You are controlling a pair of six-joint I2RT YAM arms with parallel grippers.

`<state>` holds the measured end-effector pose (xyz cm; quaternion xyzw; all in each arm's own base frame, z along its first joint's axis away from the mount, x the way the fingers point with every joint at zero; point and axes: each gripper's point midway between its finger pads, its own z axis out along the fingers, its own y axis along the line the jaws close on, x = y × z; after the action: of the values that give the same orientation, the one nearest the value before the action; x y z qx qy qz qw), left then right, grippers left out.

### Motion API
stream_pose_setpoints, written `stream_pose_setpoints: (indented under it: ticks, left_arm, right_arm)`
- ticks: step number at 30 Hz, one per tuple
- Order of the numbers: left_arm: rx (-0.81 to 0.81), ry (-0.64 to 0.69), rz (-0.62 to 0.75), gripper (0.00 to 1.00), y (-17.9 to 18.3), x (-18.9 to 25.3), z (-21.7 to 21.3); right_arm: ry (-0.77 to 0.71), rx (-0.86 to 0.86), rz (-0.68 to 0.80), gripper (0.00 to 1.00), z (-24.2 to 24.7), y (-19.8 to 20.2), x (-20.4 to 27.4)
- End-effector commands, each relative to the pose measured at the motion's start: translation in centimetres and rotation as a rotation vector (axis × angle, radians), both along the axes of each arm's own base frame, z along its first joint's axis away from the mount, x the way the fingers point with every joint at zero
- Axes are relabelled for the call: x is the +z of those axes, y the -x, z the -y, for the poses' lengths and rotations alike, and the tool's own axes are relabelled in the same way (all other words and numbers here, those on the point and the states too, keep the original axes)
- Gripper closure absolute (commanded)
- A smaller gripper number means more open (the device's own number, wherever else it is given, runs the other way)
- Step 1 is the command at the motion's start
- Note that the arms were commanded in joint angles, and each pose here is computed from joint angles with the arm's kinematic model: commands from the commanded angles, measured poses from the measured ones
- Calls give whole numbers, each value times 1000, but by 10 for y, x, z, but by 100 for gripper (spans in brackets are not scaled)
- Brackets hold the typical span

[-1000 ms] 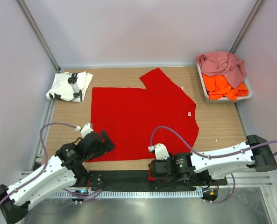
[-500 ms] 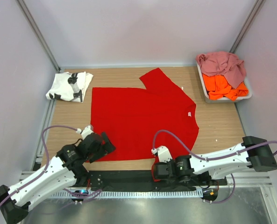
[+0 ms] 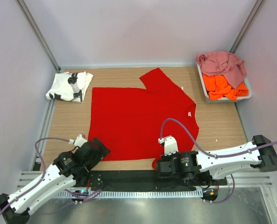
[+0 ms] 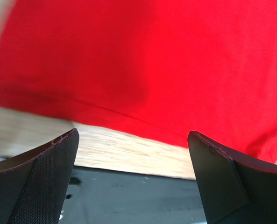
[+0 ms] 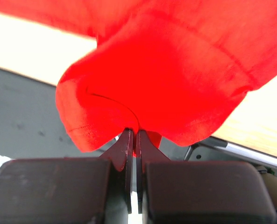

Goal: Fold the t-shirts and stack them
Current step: Fold the tshirt

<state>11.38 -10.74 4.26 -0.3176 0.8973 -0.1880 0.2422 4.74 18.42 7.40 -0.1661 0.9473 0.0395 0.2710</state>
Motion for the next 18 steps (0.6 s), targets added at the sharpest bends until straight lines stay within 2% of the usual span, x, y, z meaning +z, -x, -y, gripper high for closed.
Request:
stream_pose_setpoints:
  ticks: [1, 5, 6, 9, 11, 15, 16, 18]
  left_arm:
    - [173, -85, 13, 0, -1, 3, -36]
    - [168, -187, -33, 0, 0, 3, -43]
    - [160, -263, -80, 0, 3, -4, -48]
    - [155, -347, -125, 0, 2, -7, -51]
    - [168, -361, -138, 0, 0, -11, -52]
    - [213, -348, -129, 10, -6, -19, -54]
    - [221, -349, -126, 17, -8, -18, -55]
    - [227, -358, -115, 23, -10, -18, -58]
  right_arm:
    - [-73, -116, 145, 99, 0, -26, 25]
    - [-154, -172, 190, 99, 0, -35, 36]
    - [-166, -176, 198, 99, 0, -37, 38]
    - [-187, -187, 216, 99, 5, -43, 45]
    - [-199, -196, 225, 99, 10, -46, 50]
    - [-225, -198, 228, 99, 17, -47, 55]
    - [-229, -200, 226, 99, 19, -48, 55]
    - [-240, -200, 219, 99, 21, -47, 55]
